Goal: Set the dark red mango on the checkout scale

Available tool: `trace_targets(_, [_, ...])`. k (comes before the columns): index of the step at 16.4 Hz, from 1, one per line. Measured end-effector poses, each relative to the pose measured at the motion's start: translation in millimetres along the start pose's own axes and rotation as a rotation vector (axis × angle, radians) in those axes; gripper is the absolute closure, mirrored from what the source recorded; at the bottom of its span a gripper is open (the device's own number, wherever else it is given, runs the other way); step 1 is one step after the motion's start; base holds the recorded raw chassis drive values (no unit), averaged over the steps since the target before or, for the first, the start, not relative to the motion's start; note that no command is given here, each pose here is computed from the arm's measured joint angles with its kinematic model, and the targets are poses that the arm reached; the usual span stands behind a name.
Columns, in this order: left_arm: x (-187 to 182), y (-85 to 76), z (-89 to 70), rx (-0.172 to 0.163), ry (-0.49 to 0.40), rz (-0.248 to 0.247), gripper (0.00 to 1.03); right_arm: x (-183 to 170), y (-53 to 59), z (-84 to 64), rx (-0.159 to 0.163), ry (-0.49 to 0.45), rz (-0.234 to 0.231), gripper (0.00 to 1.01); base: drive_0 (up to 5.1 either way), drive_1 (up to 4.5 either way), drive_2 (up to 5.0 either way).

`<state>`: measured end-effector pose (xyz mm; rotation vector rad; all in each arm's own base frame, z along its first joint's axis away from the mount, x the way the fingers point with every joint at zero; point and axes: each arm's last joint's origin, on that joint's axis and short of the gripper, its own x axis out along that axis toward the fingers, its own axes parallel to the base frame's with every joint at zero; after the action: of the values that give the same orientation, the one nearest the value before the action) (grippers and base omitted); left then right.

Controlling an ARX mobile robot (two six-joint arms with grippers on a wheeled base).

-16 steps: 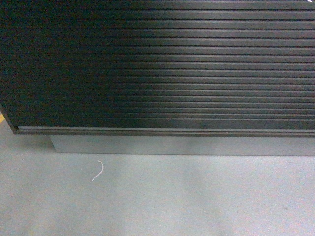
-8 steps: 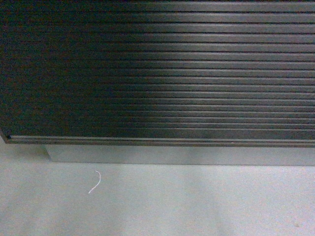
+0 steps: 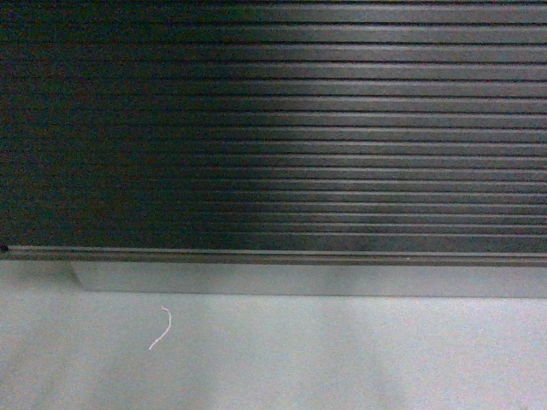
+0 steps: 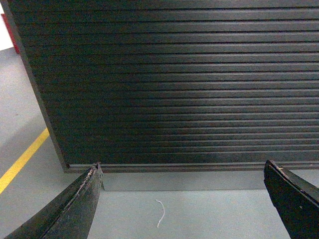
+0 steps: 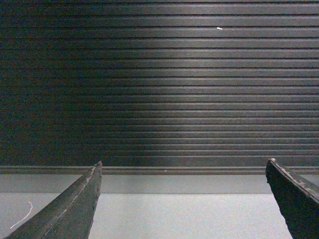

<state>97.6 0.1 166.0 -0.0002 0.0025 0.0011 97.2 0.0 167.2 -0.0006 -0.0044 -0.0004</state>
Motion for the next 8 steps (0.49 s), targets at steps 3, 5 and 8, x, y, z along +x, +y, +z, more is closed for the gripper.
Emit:
trace_targets(3, [0.0,0.0,0.0,0.000,0.000,0.000,0.05,0.0,0.0,0.0,0.000,0.000,0.000,0.03,-0.1,1.30,-1.5])
trace_targets(5, [0.0,0.0,0.0,0.000,0.000,0.000,0.05,0.0,0.0,0.0,0.000,0.000,0.000,0.03,-0.1,1.24,-1.5])
trace_targets(8, [0.0,0.0,0.0,0.000,0.000,0.000,0.05,0.0,0.0,0.0,0.000,0.000,0.000,0.03,-0.1,1.28,-1.4])
